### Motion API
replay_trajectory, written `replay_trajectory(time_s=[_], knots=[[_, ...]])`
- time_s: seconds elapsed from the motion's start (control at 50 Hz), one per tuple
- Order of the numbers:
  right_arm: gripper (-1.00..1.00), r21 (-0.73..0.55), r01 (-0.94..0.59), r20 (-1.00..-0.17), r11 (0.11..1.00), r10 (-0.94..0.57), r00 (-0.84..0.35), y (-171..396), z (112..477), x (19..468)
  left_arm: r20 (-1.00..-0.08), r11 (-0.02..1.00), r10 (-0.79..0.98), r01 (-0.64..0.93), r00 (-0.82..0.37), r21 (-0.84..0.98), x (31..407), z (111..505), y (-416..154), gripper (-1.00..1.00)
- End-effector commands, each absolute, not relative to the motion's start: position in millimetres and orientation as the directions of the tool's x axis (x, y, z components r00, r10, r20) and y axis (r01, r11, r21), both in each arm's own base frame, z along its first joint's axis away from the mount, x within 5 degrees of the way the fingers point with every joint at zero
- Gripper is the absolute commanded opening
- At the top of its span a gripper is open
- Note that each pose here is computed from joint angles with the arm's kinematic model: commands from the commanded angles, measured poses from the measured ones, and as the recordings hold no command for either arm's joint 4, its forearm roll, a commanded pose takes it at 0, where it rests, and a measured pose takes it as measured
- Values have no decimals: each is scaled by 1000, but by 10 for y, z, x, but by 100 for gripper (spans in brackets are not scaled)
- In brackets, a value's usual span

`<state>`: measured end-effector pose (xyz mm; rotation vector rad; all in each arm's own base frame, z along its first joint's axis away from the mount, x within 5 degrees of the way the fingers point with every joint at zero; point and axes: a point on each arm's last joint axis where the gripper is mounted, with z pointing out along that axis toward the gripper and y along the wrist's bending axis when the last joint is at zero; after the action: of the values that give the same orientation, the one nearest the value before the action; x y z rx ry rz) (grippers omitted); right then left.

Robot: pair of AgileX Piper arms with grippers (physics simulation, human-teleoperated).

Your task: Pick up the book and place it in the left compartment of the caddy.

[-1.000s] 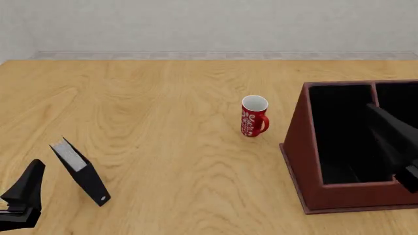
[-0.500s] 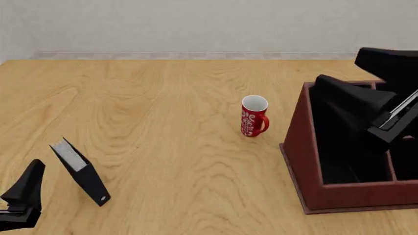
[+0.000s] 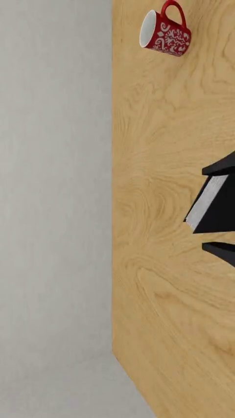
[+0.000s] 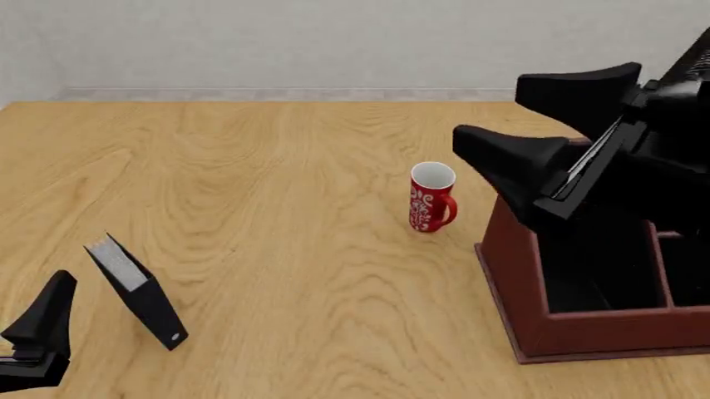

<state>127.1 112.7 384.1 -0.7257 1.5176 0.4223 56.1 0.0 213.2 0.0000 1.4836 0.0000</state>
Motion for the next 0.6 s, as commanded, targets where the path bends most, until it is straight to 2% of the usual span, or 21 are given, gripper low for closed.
replay_trajectory(time_s=[0.02, 0.6], knots=[[100, -165, -708, -977, 686, -210, 24, 1327, 3843, 1344, -996, 1000, 0, 0, 87, 0, 561, 2132, 0, 100], [100, -145, -813, -971, 564, -240, 7, 1825, 3807, 1343, -996, 1000, 0, 0, 87, 0, 561, 2132, 0, 100]])
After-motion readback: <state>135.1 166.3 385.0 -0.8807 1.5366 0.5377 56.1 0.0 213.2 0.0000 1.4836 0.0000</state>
